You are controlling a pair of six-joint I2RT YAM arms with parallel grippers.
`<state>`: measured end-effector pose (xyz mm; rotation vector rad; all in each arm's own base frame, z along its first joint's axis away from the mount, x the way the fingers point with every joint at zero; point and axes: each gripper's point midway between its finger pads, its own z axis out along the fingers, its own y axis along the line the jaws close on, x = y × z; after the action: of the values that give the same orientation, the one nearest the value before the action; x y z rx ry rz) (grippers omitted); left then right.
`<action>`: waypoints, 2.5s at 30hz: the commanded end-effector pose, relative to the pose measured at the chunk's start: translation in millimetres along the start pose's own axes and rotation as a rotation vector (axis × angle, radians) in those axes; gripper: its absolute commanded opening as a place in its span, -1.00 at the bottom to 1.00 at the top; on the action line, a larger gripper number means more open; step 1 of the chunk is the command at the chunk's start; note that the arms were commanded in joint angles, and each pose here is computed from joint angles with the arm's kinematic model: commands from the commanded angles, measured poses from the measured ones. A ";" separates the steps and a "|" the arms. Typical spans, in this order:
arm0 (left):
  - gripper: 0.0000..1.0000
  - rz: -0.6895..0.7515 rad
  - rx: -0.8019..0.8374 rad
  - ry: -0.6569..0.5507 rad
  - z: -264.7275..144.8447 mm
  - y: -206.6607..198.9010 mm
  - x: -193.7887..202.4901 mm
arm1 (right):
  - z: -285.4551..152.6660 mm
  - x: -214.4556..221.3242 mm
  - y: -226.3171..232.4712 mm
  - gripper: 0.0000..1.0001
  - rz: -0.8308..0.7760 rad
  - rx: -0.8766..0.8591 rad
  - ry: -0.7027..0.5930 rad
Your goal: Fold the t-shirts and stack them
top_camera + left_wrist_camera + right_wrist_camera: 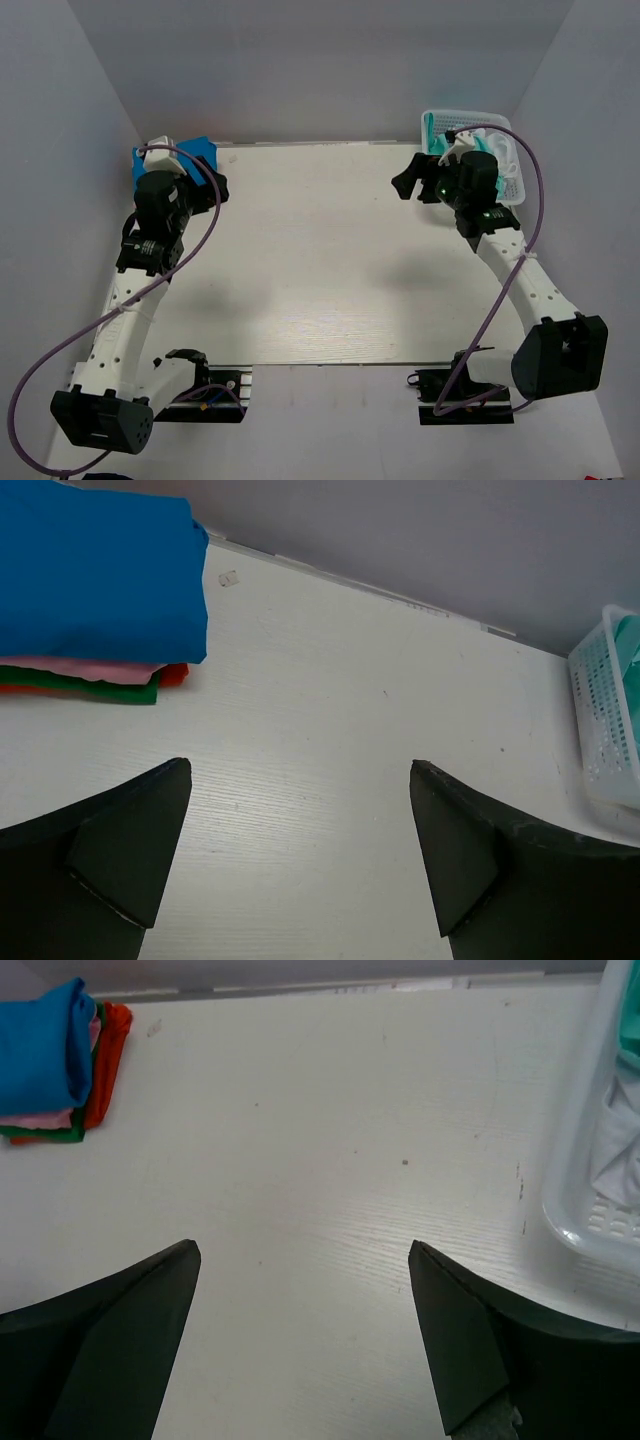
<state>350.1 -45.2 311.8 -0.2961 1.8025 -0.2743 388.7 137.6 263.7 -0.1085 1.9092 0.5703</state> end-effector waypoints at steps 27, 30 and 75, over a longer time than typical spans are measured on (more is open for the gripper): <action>1.00 0.083 0.015 0.169 25.8 5.9 49.9 | 100.7 -69.0 -164.3 0.81 -0.050 0.397 0.196; 1.00 0.084 0.006 0.166 28.8 7.3 50.0 | 89.9 -88.9 -219.1 0.81 -0.090 0.502 0.180; 1.00 0.007 0.012 0.321 57.2 3.2 89.0 | 99.7 -89.3 -328.6 -1.00 -0.138 0.548 0.088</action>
<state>382.5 -70.2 182.8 -0.2685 2.1999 -0.3067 602.3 -121.0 66.8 0.1098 2.3586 -0.0017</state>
